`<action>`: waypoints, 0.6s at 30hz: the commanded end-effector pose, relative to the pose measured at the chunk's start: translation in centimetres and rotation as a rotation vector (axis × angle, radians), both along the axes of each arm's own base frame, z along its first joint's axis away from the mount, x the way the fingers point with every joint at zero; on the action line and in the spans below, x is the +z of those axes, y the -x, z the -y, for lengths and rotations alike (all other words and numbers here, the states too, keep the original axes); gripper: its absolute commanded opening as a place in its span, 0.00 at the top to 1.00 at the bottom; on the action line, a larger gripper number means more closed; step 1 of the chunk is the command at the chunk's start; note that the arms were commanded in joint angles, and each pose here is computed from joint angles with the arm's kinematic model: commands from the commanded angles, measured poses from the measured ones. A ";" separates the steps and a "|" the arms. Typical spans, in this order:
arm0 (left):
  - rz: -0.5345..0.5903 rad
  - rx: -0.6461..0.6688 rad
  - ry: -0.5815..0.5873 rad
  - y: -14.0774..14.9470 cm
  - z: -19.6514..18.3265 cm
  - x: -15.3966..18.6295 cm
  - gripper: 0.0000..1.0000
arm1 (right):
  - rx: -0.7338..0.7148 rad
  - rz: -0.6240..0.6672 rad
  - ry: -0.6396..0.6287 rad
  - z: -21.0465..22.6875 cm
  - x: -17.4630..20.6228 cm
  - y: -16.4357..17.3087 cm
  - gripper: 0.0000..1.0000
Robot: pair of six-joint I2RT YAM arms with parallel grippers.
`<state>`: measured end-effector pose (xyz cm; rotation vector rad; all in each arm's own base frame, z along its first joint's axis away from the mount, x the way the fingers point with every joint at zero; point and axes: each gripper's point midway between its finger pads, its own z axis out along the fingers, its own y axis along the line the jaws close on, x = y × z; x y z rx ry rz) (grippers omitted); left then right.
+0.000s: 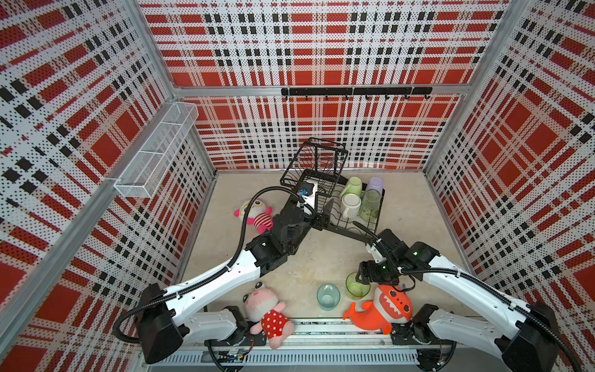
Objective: Load cups into a dish rack
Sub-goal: Pick up the cup from the bottom-center of the table.
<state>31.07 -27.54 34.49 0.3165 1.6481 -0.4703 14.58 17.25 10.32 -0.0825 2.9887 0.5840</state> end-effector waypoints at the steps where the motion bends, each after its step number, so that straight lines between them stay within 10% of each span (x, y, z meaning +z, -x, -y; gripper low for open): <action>1: 0.007 0.008 0.033 -0.1 -1.2 1.0 0.16 | -0.002 0.011 0.025 0.1 -0.8 -0.4 0.20; 18: -0.029 -0.048 0.102 -1.1 -2.6 0.6 0.10 | 0.009 0.041 0.008 -0.9 -1.9 -1.2 0.77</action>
